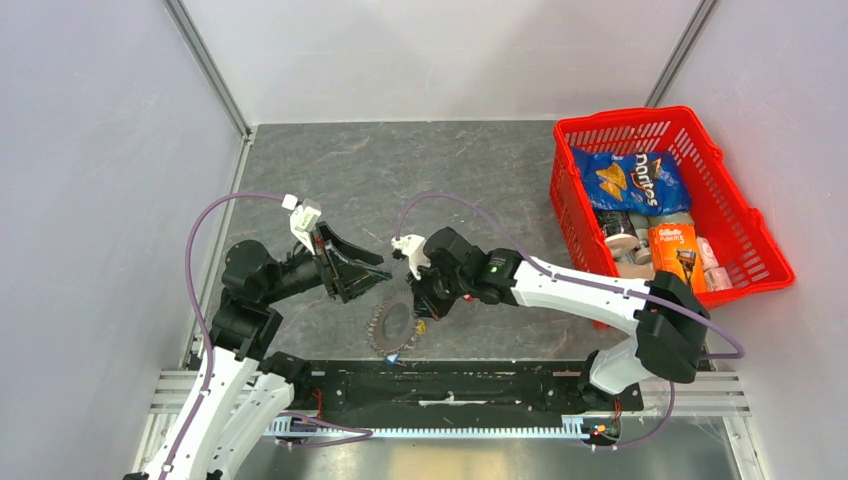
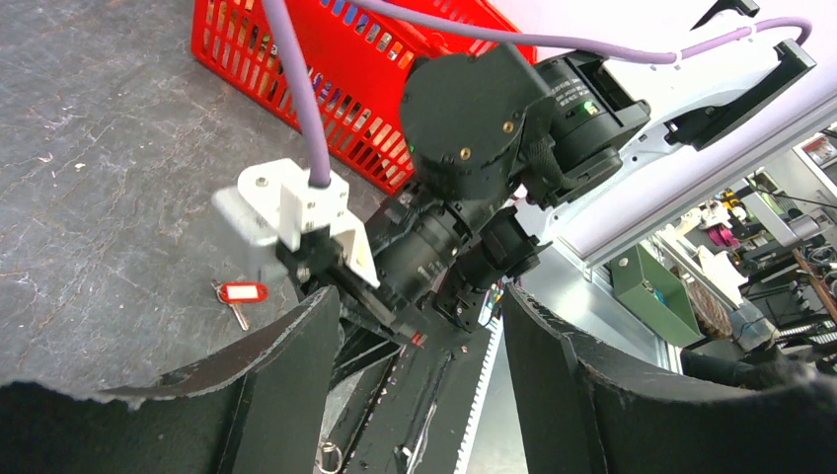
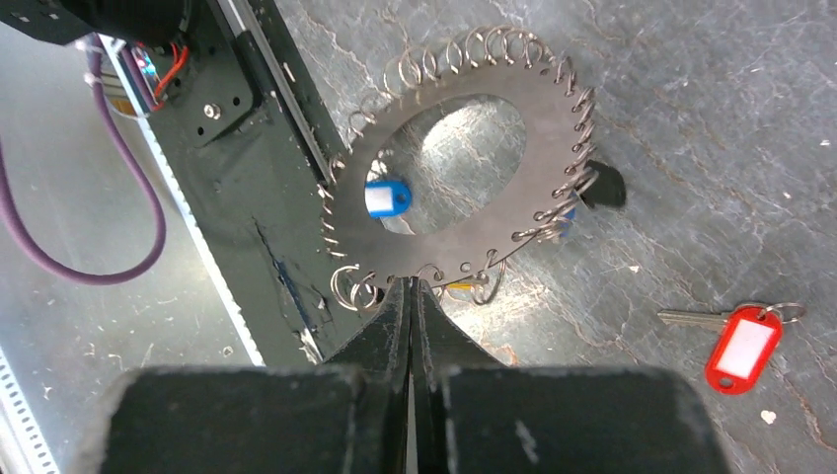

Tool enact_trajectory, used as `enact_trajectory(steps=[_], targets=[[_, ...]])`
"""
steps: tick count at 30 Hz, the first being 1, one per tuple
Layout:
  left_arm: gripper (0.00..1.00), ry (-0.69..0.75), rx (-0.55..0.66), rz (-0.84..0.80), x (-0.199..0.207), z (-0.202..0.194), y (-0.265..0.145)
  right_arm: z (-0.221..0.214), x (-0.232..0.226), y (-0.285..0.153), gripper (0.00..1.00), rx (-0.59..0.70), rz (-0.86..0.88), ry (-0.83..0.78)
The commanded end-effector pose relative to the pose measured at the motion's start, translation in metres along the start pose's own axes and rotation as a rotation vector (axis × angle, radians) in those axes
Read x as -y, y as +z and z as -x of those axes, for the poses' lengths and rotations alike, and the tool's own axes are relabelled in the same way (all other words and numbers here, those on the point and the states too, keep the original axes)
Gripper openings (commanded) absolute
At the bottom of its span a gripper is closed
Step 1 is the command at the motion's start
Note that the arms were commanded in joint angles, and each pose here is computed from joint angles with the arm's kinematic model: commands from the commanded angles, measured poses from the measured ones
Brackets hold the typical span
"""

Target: Put the keys on the keyring

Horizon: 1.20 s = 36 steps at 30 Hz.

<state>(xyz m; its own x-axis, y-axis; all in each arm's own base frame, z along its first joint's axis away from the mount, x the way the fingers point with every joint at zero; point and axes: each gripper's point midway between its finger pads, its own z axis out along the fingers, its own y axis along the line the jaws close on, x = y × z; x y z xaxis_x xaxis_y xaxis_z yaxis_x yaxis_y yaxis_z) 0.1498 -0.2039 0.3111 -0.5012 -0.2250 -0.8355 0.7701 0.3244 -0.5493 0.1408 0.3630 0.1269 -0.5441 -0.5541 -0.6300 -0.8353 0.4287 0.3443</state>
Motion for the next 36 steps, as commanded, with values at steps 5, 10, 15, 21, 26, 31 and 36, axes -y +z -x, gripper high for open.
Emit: enact_trajectory(steps=[5,10,15,21,26,31,36], targets=[[0.68,0.058,0.011,-0.052,0.013,0.004,-0.002,0.056,-0.017,-0.041,0.00,0.193,0.109,0.025],[0.68,0.060,0.012,-0.055,0.014,0.004,-0.003,0.063,-0.019,-0.052,0.00,0.227,0.130,0.032],[0.68,0.065,0.011,-0.070,0.017,0.004,-0.003,0.073,-0.027,-0.068,0.00,0.275,0.169,0.013],[0.69,0.068,0.014,-0.106,0.024,0.005,-0.004,0.084,-0.039,-0.088,0.00,0.314,0.236,-0.021],[0.68,0.079,0.025,-0.165,0.035,0.008,-0.005,0.096,-0.047,-0.109,0.00,0.366,0.284,-0.024],[0.68,0.093,0.054,-0.217,0.052,0.017,-0.009,0.108,-0.053,-0.127,0.00,0.412,0.313,-0.017],[0.67,0.094,0.076,-0.242,0.062,0.021,-0.013,0.113,-0.058,-0.137,0.00,0.438,0.340,-0.009]])
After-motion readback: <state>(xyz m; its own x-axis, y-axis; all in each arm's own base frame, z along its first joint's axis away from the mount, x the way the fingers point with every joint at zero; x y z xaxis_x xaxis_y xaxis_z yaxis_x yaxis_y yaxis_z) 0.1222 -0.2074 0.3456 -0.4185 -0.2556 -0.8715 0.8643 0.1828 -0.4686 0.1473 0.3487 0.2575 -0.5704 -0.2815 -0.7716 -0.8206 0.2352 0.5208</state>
